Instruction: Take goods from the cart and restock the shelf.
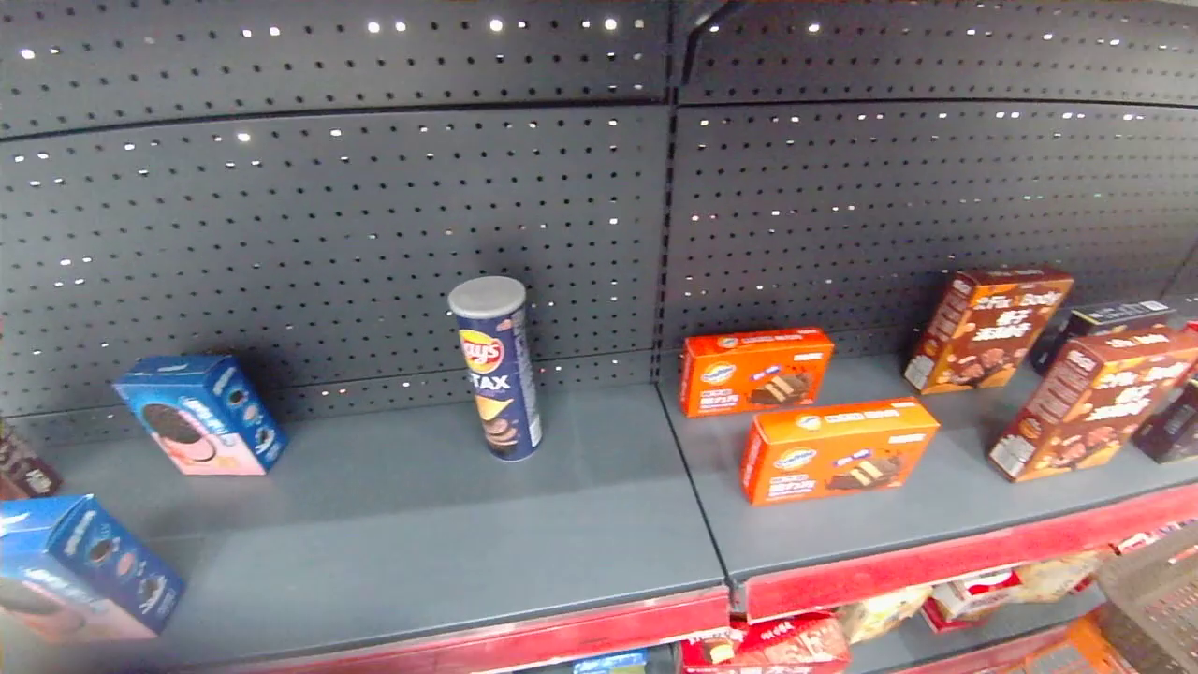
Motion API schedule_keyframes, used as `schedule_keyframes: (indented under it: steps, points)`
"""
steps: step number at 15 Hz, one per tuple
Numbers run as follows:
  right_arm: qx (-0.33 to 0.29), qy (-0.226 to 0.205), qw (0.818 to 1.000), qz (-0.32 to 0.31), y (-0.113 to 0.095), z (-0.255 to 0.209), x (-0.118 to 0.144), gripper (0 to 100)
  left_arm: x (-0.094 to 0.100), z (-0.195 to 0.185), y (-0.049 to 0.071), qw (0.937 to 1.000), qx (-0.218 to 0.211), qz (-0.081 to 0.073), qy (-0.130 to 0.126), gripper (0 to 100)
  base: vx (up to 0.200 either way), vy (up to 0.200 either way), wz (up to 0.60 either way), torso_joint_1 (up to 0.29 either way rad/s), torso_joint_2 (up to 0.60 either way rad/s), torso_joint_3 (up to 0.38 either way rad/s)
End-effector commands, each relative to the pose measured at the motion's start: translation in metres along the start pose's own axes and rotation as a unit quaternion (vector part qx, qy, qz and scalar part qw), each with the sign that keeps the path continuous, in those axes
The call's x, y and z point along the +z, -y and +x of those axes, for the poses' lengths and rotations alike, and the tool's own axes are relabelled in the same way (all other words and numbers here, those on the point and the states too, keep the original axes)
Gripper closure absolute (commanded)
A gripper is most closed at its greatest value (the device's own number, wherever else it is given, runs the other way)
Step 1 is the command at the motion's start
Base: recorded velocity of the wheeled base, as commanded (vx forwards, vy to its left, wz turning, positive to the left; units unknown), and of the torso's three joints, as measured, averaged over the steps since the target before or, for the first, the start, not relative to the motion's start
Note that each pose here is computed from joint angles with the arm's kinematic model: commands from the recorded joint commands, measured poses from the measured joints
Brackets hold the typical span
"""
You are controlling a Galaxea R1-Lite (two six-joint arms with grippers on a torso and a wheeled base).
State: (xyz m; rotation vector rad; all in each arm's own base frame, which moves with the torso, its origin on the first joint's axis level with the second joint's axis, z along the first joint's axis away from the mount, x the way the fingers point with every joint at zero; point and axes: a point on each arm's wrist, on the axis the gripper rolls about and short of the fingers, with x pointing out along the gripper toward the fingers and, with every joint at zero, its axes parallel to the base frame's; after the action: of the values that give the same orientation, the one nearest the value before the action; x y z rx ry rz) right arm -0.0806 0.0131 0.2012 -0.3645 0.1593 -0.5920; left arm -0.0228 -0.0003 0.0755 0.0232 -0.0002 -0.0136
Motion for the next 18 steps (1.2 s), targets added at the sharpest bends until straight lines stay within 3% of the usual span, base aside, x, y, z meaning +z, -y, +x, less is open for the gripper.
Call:
schedule_keyframes:
  steps: [1, 7, 13, 18]
  points:
    - [0.000, 0.003, 1.000, 0.001, -0.0001, -0.0013, -0.0015, 100, 0.0000, 0.0000, 0.0000, 1.0000, 0.000, 0.000, 0.000, 100, 0.000, 0.000, -0.60, -0.007, 0.00, 0.002]
    - [0.003, 0.009, 1.000, -0.004, 0.0004, -0.0025, -0.0018, 100, 0.0000, 0.0000, 0.0000, 1.0000, 0.000, 0.000, 0.000, 100, 0.000, 0.000, -0.60, 0.002, 0.00, 0.003]
    - [0.001, 0.019, 1.000, -0.009, 0.0007, -0.0054, -0.0048, 100, 0.0000, 0.0000, 0.0000, 1.0000, 0.000, 0.000, 0.000, 100, 0.000, 0.000, 0.00, -0.005, 0.01, 0.012]
    - [-0.001, 0.028, 1.000, -0.012, 0.0002, -0.0025, -0.0042, 100, 0.0000, 0.0000, 0.0000, 1.0000, 0.000, 0.000, 0.000, 100, 0.000, 0.000, 0.00, -0.143, 0.33, 0.184]
